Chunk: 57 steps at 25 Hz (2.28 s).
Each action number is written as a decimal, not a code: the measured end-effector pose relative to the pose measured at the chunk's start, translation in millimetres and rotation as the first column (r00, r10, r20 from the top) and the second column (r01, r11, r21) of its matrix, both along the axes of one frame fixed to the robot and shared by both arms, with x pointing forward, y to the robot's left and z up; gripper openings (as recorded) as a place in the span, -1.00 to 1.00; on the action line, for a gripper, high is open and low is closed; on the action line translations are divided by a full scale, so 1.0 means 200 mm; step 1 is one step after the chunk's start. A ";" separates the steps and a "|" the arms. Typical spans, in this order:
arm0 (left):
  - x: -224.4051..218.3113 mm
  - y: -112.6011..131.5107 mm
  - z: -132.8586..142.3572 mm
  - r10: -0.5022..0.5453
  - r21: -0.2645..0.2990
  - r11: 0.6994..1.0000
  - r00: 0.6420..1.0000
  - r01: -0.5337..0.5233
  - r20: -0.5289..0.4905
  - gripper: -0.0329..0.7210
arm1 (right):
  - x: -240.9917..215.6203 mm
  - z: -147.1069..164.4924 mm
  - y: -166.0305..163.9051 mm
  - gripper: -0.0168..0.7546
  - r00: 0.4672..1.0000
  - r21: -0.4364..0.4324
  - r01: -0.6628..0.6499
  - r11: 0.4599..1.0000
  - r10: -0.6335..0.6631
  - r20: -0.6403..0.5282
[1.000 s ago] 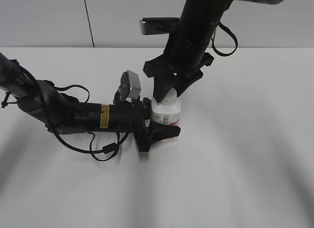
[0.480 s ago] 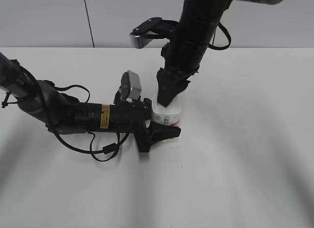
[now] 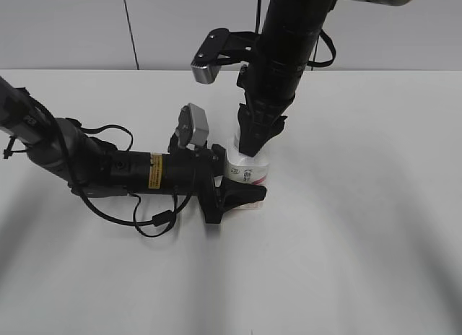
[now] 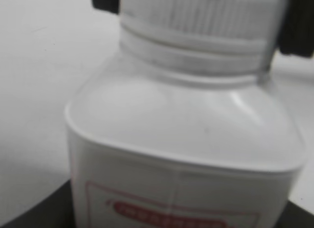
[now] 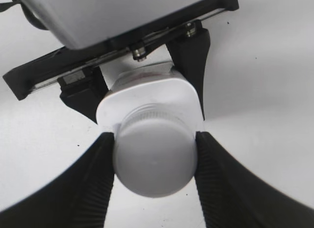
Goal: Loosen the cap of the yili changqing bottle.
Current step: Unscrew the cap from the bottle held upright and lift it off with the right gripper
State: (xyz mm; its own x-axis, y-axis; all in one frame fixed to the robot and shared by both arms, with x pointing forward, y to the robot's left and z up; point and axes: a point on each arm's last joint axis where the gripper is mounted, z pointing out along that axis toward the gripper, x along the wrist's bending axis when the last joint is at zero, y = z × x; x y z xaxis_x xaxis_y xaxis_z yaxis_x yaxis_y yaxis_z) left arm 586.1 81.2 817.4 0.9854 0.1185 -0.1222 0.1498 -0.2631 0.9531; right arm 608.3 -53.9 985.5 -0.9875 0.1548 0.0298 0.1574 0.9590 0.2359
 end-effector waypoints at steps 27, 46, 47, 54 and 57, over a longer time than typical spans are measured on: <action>0.00 0.00 0.00 -0.002 0.000 1.000 1.000 0.002 0.000 0.22 | 0.00 0.00 0.00 0.08 1.000 0.012 0.026 1.000 -0.026 -0.013; 0.00 0.00 0.00 0.005 -0.004 1.000 1.000 -0.005 -0.019 0.22 | 0.04 0.13 0.02 0.21 0.980 0.044 0.198 0.979 -0.198 -0.009; 0.00 0.00 0.00 0.005 -0.004 1.000 1.000 -0.005 -0.019 0.22 | 0.04 0.13 0.02 0.21 0.975 0.048 0.223 0.974 -0.223 -0.015; 0.00 0.00 0.00 0.005 -0.002 1.000 1.000 -0.005 -0.019 0.22 | 0.06 0.15 0.01 0.21 0.860 0.026 0.509 0.860 -0.507 -0.057; 0.00 0.00 0.00 0.005 -0.002 1.000 1.000 -0.005 -0.019 0.22 | 0.06 0.15 0.00 0.21 0.768 0.010 0.637 0.771 -0.634 -0.086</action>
State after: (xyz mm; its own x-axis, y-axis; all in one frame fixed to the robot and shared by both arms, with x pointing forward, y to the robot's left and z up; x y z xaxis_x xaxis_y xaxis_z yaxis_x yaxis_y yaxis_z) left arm 586.0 80.9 817.5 0.9824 0.1226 -0.1408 0.1687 -0.2600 0.9508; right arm 620.6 -53.9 1016.0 -0.6585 0.7436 0.1162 0.7460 0.6245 0.2312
